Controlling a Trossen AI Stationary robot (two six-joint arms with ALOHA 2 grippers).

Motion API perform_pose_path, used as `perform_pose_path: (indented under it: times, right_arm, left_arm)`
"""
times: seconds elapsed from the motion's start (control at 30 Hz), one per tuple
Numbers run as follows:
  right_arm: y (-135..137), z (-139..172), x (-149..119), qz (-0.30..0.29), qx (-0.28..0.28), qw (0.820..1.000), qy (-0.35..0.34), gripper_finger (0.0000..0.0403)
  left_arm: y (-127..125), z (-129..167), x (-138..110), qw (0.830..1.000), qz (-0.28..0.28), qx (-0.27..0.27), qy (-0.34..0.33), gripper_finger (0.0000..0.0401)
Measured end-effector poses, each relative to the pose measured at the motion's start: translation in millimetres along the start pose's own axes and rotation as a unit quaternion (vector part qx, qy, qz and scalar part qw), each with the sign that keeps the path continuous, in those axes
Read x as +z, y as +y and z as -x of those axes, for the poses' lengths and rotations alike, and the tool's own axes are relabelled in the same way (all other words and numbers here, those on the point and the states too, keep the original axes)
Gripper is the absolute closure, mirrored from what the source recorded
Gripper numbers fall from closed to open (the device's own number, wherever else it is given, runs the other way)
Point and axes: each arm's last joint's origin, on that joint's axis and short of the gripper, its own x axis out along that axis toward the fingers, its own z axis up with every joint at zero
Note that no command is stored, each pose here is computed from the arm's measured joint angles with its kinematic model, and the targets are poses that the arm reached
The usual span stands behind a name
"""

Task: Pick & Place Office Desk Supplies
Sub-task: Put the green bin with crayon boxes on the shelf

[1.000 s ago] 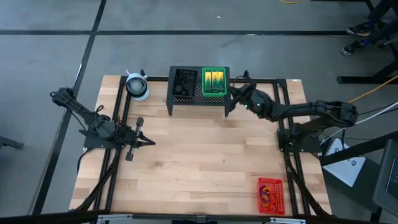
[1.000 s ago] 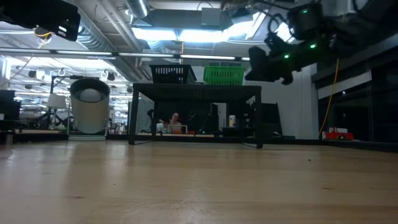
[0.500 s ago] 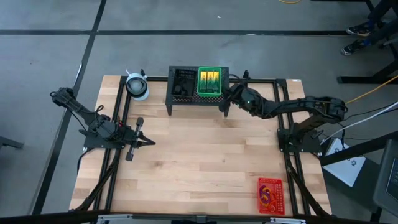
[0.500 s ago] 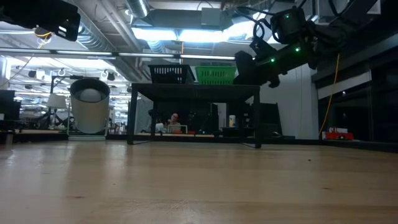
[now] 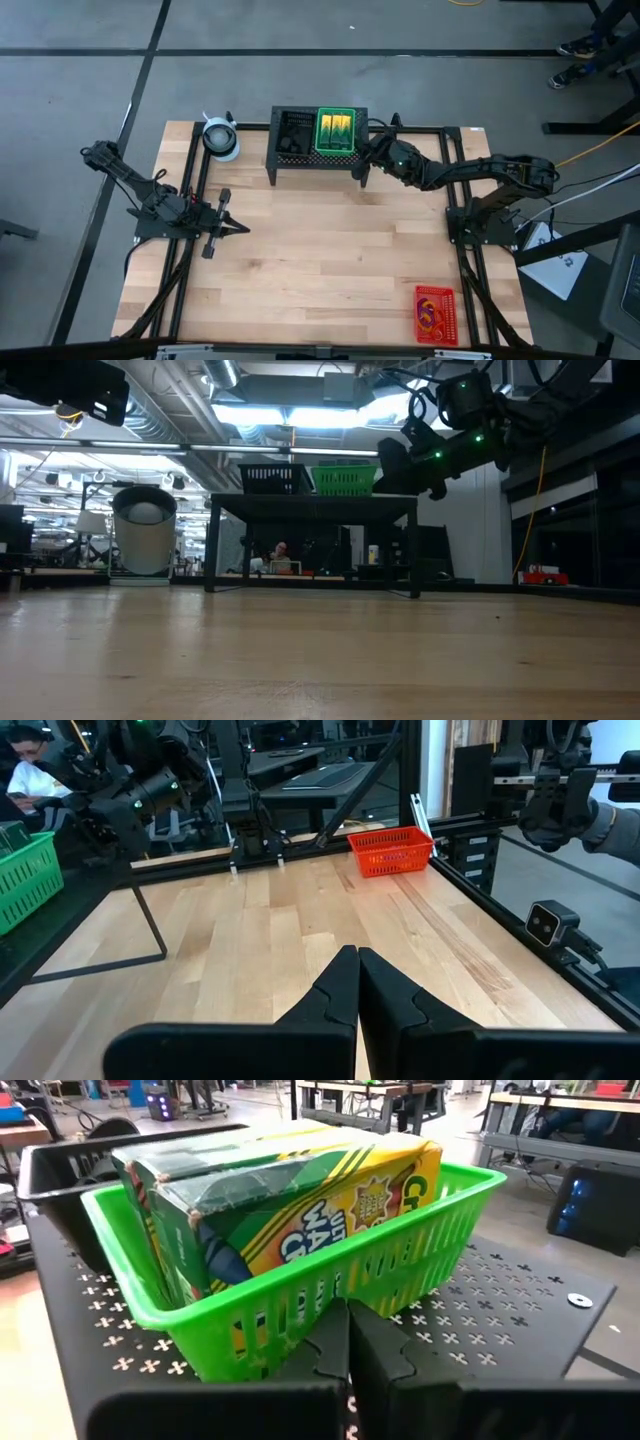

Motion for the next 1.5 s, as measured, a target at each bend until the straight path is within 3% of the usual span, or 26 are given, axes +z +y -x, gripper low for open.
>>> perform_pose_path:
  times: [1.0,1.27,1.4,1.5]
  right_arm:
    - [4.3,-3.0,5.6,-0.003,0.045,0.999,-0.01,0.0403]
    - [1.8,-4.9,2.1,0.0,0.034,0.999,0.002,0.0403]
    - [-2.3,-5.1,1.0,-0.001,-0.025,1.0,0.004,0.0403]
    - [-5.5,-6.1,1.4,-0.004,-0.033,0.999,0.003,0.0403]
  left_arm:
    - [0.0,0.0,0.1,1.0,-0.004,0.0,0.0,0.04]
    - [0.0,0.0,0.1,1.0,-0.004,0.0,0.0,0.04]
    - [0.0,0.0,0.1,1.0,-0.004,0.0,0.0,0.04]
    - [0.0,0.0,0.0,1.0,-0.004,0.0,0.0,0.04]
